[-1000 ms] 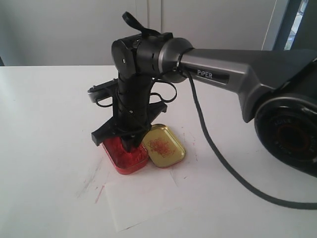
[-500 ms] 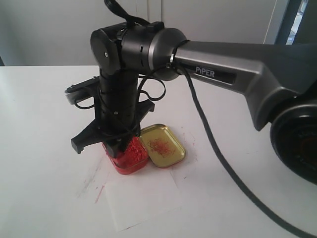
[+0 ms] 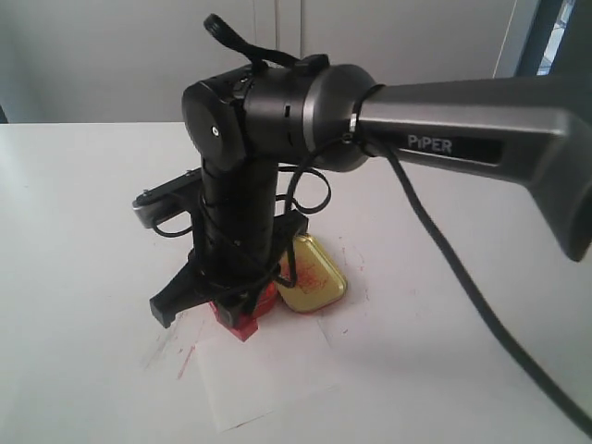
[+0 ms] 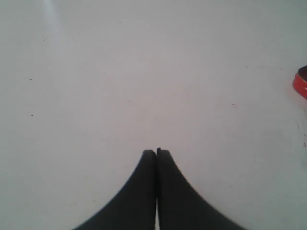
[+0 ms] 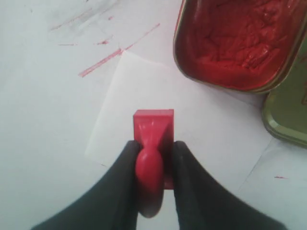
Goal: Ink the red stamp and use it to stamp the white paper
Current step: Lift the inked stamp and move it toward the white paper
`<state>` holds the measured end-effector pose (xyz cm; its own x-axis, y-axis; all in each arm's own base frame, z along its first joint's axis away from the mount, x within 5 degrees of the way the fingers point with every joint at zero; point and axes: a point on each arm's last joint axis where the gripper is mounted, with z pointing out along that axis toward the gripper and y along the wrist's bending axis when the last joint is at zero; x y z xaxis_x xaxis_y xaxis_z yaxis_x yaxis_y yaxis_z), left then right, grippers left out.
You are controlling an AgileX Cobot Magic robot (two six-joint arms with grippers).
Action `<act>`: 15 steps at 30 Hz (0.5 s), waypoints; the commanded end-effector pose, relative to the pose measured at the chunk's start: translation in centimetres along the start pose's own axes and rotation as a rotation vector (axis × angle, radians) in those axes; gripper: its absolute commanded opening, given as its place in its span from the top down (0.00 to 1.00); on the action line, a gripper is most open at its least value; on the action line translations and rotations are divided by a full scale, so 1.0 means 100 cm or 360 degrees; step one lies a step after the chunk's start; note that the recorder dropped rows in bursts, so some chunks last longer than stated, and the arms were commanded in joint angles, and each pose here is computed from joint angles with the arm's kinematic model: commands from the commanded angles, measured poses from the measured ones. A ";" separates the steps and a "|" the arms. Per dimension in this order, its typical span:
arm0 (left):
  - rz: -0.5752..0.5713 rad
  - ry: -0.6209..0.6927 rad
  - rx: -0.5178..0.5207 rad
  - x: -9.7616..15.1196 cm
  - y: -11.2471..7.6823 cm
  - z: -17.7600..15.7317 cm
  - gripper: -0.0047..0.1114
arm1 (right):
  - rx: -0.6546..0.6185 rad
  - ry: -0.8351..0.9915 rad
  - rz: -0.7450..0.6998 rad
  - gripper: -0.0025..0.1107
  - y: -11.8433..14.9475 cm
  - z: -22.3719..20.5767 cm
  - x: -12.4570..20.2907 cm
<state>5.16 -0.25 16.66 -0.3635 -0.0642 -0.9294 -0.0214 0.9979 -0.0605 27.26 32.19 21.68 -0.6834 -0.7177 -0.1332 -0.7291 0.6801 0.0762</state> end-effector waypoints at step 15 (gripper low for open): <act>-0.0011 0.0002 0.0008 0.001 0.000 0.000 0.96 | 0.0008 -0.0122 0.0106 0.98 -0.004 0.016 0.044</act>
<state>5.16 -0.25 16.66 -0.3635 -0.0642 -0.9294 -0.0214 0.9979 -0.0605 24.70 29.13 19.48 -0.7234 -0.6679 -0.1750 -0.6866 0.7226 0.0803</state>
